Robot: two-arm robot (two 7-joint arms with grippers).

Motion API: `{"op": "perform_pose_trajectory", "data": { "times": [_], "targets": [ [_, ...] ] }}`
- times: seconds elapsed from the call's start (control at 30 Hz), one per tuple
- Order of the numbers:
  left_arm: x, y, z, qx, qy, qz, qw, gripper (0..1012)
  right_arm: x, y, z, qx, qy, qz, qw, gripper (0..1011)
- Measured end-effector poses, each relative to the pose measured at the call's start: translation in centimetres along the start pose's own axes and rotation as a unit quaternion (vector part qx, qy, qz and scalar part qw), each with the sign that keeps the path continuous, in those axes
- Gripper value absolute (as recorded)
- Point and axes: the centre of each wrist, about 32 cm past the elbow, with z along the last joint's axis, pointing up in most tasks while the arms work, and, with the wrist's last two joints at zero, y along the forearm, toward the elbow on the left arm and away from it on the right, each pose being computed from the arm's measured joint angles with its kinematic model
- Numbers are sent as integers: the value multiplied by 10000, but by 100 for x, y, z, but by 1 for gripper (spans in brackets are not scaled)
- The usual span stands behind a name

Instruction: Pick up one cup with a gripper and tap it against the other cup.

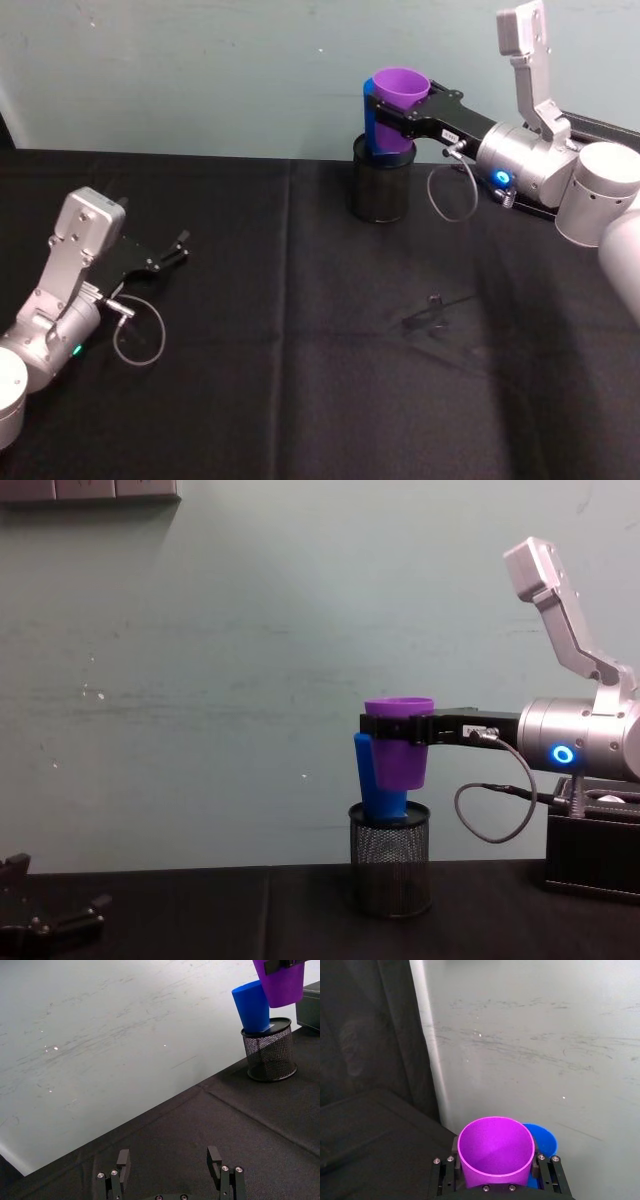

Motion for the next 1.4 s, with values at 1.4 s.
{"op": "perform_pose_trajectory", "data": {
  "times": [1.4],
  "targets": [
    [0,0,0,0,0,0,10000,1005,70,59,8,121,-26,-1,9999,741]
  ]
}}
